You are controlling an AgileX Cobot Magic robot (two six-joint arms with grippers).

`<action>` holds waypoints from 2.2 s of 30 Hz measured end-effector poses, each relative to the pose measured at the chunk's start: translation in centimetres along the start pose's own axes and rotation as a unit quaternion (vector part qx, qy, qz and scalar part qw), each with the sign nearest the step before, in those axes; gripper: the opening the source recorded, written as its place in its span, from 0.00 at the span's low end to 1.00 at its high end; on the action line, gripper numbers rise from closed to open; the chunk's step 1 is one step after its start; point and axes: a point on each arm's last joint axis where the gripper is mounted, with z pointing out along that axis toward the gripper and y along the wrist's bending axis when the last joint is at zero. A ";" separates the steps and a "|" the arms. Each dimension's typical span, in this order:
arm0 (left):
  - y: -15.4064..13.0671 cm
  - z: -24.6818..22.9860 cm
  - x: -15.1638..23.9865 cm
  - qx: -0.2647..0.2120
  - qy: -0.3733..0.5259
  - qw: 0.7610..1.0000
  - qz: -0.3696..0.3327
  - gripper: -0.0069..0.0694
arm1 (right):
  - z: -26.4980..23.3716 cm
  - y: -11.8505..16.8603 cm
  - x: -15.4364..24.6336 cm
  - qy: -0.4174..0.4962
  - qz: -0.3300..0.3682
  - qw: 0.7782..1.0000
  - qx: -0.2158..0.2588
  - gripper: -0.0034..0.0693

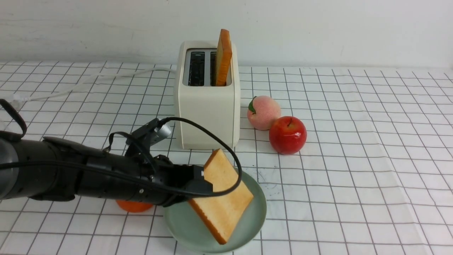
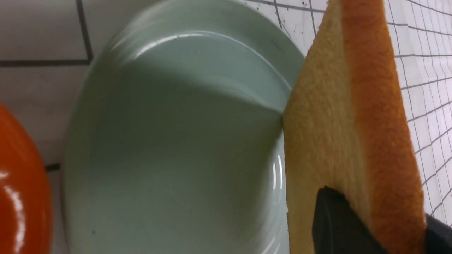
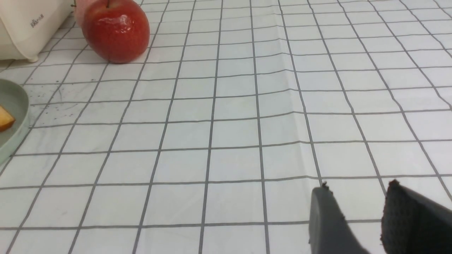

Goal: Take toasted bread from bread machine on white checkered table place on plate.
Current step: 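Place the slice of bread on the plate with the left gripper, then grasp the toast slice in the toaster and pull it up out of the slot with the right gripper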

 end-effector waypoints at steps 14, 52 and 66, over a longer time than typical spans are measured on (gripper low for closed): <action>0.2 -0.1 -0.1 -0.011 -0.003 1.000 0.009 0.66 | 0.0 0.0 0.0 0.000 0.000 1.000 0.000 0.38; -10.9 -21.2 3.9 0.026 -0.319 0.908 0.271 0.07 | 0.0 0.0 0.0 0.000 0.000 1.000 0.000 0.38; -5.5 -24.1 13.5 -0.015 -0.468 0.851 0.238 0.07 | -0.1 0.4 -1.6 -0.090 0.232 0.968 -0.045 0.38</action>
